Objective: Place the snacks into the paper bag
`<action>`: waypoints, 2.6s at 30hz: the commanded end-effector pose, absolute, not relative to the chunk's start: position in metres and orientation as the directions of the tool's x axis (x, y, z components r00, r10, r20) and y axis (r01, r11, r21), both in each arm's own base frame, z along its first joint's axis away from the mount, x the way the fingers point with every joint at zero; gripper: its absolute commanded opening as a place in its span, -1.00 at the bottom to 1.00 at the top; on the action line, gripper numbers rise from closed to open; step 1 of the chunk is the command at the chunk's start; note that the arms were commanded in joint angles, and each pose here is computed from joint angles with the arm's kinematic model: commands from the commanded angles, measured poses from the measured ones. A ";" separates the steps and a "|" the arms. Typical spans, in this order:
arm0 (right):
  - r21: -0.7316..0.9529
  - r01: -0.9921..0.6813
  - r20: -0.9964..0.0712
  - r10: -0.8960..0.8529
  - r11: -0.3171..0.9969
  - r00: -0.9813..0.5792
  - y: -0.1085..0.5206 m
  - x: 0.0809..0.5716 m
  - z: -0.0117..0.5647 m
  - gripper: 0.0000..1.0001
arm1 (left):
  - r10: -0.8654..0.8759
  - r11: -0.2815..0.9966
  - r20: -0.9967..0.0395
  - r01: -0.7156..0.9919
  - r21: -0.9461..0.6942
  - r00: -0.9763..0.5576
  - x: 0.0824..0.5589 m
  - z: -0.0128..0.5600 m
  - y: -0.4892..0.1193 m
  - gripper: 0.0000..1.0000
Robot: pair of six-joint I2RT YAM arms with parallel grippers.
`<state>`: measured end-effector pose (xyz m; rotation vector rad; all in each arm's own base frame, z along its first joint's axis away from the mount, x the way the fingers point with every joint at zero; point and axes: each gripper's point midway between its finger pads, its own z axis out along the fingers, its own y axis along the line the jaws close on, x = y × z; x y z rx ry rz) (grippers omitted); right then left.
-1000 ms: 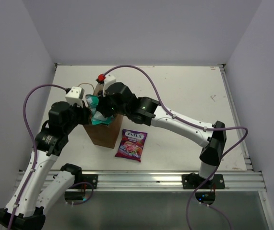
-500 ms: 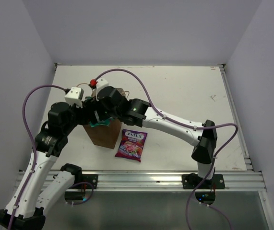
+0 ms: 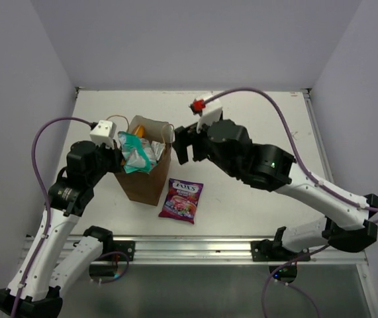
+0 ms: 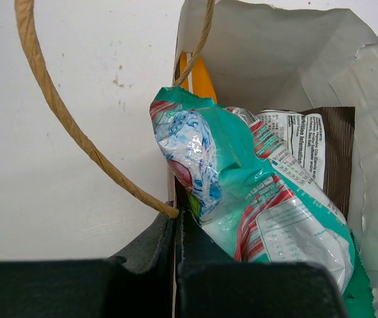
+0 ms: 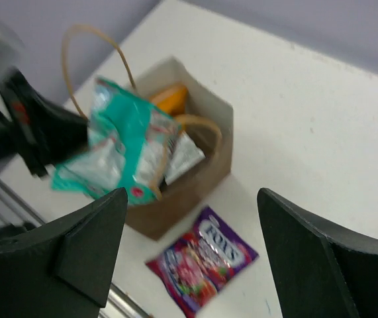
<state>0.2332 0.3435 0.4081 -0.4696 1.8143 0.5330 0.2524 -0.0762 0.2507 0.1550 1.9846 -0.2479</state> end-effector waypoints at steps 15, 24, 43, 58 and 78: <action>0.113 -0.580 -0.646 -0.384 0.806 -0.659 0.368 0.190 0.098 0.68 | 0.021 0.960 -0.903 0.261 -0.102 -0.428 0.246 0.252 -0.084 -1.00; 0.136 -0.585 -0.526 -0.442 0.800 -0.727 0.366 0.171 0.030 0.61 | 0.022 0.960 -0.904 0.261 -0.100 -0.428 0.241 0.255 -0.082 -1.00; -0.108 -0.452 -0.654 -0.406 0.885 -0.639 0.276 0.194 0.148 -1.00 | 0.026 0.959 -0.905 0.266 -0.098 -0.426 0.241 0.255 -0.083 -1.00; -0.005 -0.635 -0.996 -0.061 0.772 -0.066 0.384 0.259 0.493 -1.00 | 0.025 0.957 -0.909 0.273 -0.099 -0.417 0.239 0.258 -0.084 -1.00; 0.200 -0.759 -0.945 -0.082 0.620 -0.316 0.473 0.249 0.390 -1.00 | 0.007 0.971 -0.913 0.220 -0.090 -0.408 0.238 0.261 -0.074 -1.00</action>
